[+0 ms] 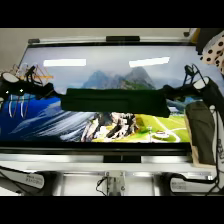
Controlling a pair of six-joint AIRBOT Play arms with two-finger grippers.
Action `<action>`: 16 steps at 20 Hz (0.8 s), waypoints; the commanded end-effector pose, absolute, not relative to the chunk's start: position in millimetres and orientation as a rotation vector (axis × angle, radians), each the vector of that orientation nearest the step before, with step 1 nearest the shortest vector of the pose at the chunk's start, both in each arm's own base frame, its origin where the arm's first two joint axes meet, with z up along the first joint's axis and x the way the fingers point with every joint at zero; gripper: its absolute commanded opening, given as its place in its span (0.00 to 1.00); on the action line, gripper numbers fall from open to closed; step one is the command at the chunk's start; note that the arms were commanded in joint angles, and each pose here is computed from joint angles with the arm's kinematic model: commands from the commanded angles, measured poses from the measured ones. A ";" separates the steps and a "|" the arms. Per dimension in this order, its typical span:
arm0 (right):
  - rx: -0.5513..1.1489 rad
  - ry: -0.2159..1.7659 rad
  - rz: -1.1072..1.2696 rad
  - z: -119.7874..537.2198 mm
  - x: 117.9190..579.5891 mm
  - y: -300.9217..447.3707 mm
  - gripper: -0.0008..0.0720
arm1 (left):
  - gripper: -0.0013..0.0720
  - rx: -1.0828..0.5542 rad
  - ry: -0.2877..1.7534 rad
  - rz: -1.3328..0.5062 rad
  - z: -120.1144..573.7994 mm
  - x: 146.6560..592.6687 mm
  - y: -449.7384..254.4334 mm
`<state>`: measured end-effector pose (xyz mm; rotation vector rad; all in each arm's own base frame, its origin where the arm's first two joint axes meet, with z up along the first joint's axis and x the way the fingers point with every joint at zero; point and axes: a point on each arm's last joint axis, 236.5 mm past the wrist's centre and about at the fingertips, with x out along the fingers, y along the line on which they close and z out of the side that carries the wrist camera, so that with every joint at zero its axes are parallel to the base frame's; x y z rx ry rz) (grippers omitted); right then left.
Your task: Fold the shirts.
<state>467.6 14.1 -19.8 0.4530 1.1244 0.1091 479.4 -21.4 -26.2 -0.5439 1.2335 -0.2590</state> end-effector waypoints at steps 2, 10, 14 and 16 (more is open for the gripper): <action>0.457 1.080 0.105 -44.3 517.7 26.1 0.11 | 0.06 -0.610 1.317 -0.247 -65.1 511.9 -38.3; 0.341 1.136 0.138 -44.0 499.5 11.3 0.89 | 0.99 -0.601 1.375 -0.286 -70.3 506.3 -36.3; 0.433 1.285 0.088 -54.1 458.0 -35.4 0.95 | 0.99 -0.617 1.439 -0.323 -38.8 487.4 -25.4; 0.457 1.323 0.093 -65.3 450.8 -42.0 0.95 | 0.99 -0.607 1.473 -0.351 -24.4 473.2 -28.1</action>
